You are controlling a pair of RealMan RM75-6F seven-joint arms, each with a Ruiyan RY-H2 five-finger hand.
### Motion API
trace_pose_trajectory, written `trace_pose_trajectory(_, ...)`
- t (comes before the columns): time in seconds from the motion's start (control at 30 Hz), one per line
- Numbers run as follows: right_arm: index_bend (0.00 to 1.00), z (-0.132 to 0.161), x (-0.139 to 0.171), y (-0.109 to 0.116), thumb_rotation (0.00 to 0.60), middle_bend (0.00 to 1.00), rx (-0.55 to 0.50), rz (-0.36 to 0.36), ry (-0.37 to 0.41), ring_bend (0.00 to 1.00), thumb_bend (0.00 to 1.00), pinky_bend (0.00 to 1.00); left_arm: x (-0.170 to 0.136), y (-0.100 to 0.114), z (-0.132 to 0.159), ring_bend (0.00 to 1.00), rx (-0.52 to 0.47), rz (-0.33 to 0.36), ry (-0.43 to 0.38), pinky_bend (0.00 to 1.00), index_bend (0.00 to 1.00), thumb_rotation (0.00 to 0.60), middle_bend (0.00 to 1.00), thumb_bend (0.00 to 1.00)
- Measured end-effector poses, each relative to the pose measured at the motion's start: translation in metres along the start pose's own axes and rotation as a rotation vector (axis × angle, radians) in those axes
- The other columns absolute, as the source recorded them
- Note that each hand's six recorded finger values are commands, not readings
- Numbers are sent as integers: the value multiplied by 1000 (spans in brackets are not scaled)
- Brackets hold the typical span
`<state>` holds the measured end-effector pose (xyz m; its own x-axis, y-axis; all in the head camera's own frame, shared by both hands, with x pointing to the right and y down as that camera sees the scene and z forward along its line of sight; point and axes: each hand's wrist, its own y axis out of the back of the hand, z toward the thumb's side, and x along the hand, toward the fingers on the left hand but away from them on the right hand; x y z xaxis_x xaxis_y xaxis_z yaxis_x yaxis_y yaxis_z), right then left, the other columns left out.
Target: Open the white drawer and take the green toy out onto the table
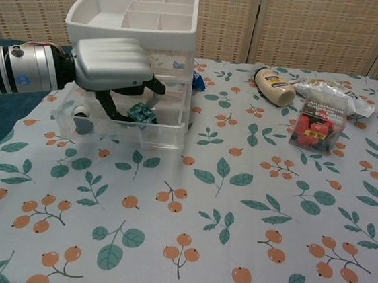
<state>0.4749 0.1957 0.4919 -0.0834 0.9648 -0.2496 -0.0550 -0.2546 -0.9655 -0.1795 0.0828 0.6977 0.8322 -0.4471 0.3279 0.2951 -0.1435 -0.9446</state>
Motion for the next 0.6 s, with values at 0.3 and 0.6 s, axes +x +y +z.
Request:
trace_pose_trajectory(0.3, 277, 2, -1, 0, 600, 293, -6, -2, 7, 198, 328, 297, -10, 14, -9, 1000, -13, 43, 34, 1000, 523, 600, 946, 226)
trace_pose_trajectory(0.6, 277, 7, -4, -1, 600, 293, -10, -5, 21, 198, 328, 297, -36, 34, -18, 1000, -39, 100, 81, 1000, 517, 600, 946, 226)
